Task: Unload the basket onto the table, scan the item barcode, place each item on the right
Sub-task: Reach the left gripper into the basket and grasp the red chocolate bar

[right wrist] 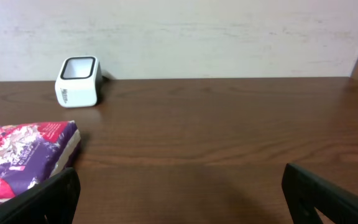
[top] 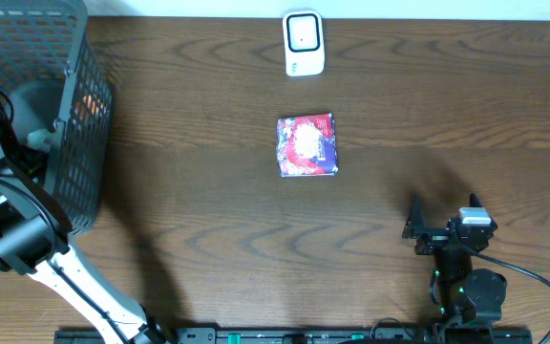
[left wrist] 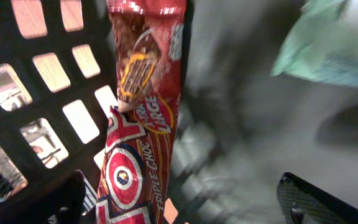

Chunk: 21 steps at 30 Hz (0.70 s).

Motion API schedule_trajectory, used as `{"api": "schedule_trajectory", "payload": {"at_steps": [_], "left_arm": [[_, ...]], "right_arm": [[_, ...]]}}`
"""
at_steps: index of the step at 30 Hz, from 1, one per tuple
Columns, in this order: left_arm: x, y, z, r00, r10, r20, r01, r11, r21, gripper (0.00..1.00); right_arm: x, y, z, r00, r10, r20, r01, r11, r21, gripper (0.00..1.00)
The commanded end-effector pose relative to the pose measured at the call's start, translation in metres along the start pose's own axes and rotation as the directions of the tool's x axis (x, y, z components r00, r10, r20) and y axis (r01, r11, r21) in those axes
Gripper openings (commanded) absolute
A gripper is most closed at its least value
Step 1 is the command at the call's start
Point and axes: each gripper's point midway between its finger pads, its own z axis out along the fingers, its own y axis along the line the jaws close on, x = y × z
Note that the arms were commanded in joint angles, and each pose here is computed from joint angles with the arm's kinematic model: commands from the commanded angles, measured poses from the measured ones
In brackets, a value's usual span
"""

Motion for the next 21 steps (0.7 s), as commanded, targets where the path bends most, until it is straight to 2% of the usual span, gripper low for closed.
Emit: {"api": "schedule_trajectory", "payload": {"at_steps": [1, 3, 8, 11, 21], "left_arm": [[0.009, 0.005, 0.016, 0.999, 0.012, -0.048, -0.015, 0.999, -0.050, 0.93], [0.013, 0.005, 0.021, 0.998, 0.017, -0.061, -0.021, 0.998, -0.057, 0.90], [0.014, 0.006, 0.022, 0.998, 0.020, -0.067, -0.024, 0.998, -0.061, 0.48], [0.014, 0.006, 0.022, 0.998, 0.019, -0.066, -0.023, 0.998, -0.060, 0.08], [0.003, 0.014, -0.022, 1.000, -0.017, 0.023, 0.016, 1.000, 0.005, 0.07]], "right_arm": [[0.001, 0.000, 0.000, 1.000, 0.014, -0.002, -0.014, 1.000, 0.000, 0.99], [0.001, 0.000, 0.000, 1.000, 0.014, -0.002, -0.014, 1.000, 0.000, 0.99], [0.001, 0.000, 0.000, 1.000, 0.014, -0.002, -0.014, 1.000, 0.000, 0.99], [0.001, 0.000, 0.000, 1.000, 0.014, -0.002, -0.014, 1.000, 0.000, 0.99], [0.001, 0.000, 0.000, 1.000, 0.014, -0.002, -0.014, 1.000, 0.000, 0.99]]}}
